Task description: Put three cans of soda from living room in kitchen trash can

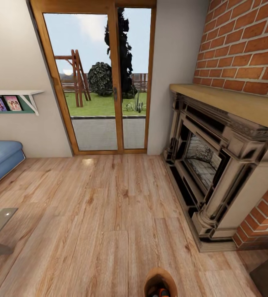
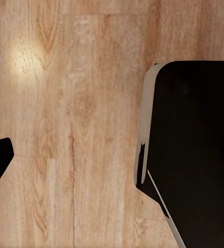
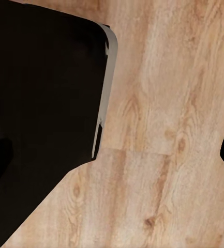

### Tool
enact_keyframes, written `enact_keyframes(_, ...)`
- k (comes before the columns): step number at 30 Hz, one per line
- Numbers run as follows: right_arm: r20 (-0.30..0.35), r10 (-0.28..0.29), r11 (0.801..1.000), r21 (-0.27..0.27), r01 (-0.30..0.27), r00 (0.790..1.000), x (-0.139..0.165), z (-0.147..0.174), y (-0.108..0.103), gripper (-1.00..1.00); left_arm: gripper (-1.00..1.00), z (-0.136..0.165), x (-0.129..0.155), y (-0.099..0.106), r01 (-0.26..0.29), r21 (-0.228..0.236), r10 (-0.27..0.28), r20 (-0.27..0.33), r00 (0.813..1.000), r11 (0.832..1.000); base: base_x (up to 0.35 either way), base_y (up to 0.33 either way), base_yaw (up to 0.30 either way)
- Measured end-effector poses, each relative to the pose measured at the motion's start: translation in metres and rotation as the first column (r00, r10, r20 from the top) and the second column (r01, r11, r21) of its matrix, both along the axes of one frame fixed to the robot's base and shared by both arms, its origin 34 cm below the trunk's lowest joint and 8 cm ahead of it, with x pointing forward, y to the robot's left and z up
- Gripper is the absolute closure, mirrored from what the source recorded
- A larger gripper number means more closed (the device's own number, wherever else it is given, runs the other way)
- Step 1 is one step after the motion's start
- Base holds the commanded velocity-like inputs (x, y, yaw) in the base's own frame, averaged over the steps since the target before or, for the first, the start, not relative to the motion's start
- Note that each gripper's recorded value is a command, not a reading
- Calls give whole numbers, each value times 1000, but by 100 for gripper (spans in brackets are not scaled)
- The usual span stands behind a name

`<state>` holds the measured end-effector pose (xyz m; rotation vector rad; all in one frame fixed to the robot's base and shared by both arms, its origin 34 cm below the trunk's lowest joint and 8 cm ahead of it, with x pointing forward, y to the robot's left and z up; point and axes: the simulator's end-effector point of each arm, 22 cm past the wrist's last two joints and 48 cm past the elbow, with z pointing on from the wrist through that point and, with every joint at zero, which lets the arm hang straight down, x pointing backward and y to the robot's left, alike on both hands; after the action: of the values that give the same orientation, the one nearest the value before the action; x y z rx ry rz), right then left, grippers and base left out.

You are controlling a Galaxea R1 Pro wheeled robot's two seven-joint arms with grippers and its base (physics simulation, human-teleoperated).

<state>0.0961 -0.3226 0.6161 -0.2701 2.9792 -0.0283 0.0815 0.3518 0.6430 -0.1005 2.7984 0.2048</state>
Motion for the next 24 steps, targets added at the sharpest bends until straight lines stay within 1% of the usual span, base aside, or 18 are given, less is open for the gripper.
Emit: enact_keyframes(24,0,0,1000,2,0,1000,0,0,1,-100,-100,0,0,0,0,0,0,0,1000,1000,0,0,0)
